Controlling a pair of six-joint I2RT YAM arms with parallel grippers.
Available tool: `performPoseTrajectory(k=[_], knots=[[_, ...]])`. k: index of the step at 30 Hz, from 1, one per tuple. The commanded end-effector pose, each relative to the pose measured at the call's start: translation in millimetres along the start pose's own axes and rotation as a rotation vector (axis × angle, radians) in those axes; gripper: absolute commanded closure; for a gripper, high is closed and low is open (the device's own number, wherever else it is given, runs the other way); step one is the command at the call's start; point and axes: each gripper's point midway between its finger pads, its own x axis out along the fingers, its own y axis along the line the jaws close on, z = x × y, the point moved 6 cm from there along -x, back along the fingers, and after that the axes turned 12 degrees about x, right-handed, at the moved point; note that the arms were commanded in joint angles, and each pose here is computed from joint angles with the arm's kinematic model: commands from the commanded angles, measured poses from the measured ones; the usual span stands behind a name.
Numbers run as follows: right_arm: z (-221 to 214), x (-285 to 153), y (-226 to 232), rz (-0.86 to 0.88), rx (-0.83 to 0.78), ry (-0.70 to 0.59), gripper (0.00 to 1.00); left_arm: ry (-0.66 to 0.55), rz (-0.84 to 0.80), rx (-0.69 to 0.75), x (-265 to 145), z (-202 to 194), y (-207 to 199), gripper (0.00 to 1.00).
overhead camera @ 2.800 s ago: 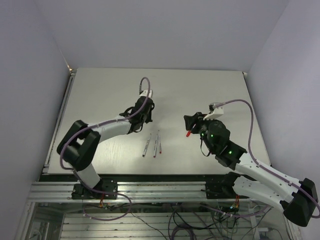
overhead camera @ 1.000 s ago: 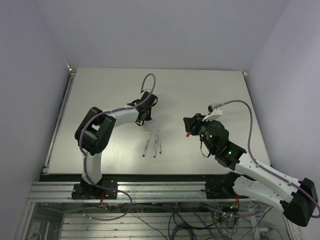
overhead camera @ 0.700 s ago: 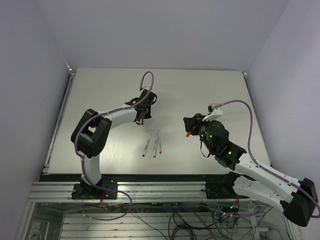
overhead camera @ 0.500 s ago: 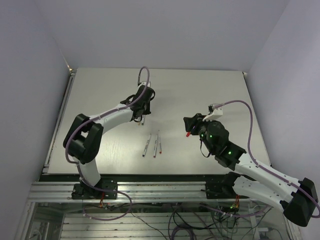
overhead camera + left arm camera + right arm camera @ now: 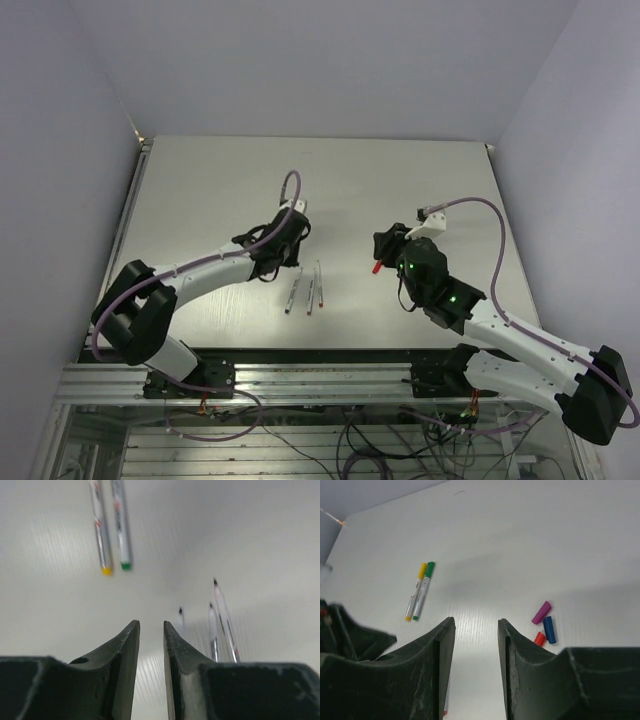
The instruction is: Insert the pens into the pen caps
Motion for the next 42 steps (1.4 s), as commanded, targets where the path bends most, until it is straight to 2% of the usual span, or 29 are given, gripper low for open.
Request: performPoseTrajectory(k=[1, 7, 16, 42], knots=[[12.0, 1.4, -5.7, -0.077, 0.024, -0.049, 0.60, 0.053, -0.041, 0.059, -18.6, -26.8, -13.8, 0.64], [7.1, 2.3, -15.5, -0.128, 0.030, -0.042, 0.61, 0.099, -0.096, 0.072, -31.3, -49.7, -28.6, 0.63], [2.7, -0.9, -22.4, -0.132, 0.053, -0.041, 0.62, 0.147, -0.118, 0.082, -29.2, -63.9, -35.0, 0.56], [-4.1, 0.1, -24.1, -0.109, 0.060, -0.032, 0.65, 0.304, -0.110, 0.197, -12.0, -88.2, -44.4, 0.56]])
